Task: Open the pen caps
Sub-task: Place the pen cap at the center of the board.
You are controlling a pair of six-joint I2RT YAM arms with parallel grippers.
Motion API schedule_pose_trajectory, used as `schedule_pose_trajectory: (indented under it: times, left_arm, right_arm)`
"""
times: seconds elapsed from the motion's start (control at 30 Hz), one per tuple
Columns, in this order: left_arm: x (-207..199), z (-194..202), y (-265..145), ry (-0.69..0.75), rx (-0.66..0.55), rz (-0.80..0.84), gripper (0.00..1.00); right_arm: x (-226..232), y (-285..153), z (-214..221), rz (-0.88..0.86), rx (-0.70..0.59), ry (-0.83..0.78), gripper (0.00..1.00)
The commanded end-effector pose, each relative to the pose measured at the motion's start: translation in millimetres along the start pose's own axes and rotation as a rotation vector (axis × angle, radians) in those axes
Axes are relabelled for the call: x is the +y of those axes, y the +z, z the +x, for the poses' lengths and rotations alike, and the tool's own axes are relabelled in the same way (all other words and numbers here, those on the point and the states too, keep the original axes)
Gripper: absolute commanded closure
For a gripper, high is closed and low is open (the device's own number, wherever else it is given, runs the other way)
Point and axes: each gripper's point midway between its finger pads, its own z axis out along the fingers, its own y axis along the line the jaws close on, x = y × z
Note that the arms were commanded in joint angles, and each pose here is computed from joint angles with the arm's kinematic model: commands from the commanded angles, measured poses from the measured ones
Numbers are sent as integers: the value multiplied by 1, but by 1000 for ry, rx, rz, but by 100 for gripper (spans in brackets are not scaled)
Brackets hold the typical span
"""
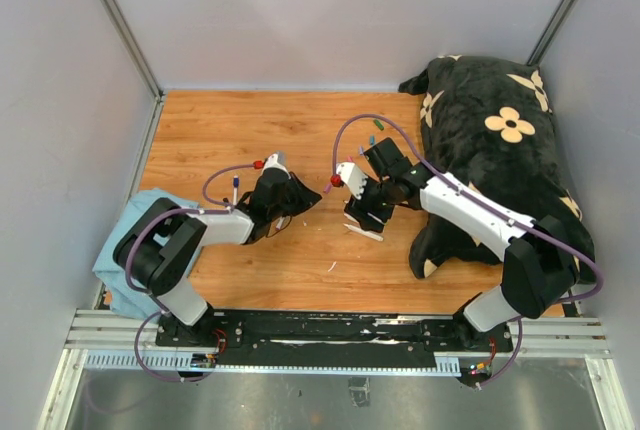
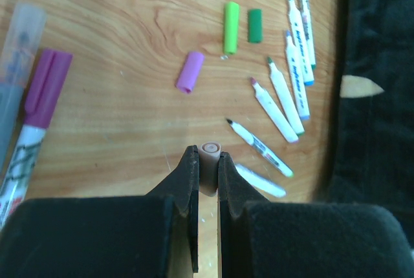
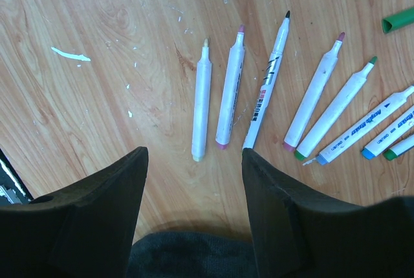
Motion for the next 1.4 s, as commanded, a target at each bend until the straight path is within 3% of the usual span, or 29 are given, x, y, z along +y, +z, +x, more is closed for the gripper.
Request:
schedule_pose_trajectory:
  times: [0.0, 0.23, 0.47, 0.57, 0.97, 1.37]
  left_arm:
    - [24, 1, 19, 52, 22, -165, 100]
    - [32, -3, 32, 103, 21, -224, 96]
    - [36, 1, 40, 127, 50, -239, 74]
    - [36, 2, 41, 129, 55, -243, 70]
    - [5, -28, 10, 173, -17, -183, 64]
    - [16, -42, -56, 540, -95, -120, 61]
  right_arm:
    - [-3, -9, 7, -4, -8, 15, 39]
    - [-3, -9, 8, -9, -11, 22, 39]
    - [-4, -9, 9, -10, -11, 28, 38]
    - [-4, -9, 10, -11, -13, 31, 38]
    - [-4, -11, 9, -16, -25, 32, 38]
    - [-3, -15, 6, -20, -42, 29, 38]
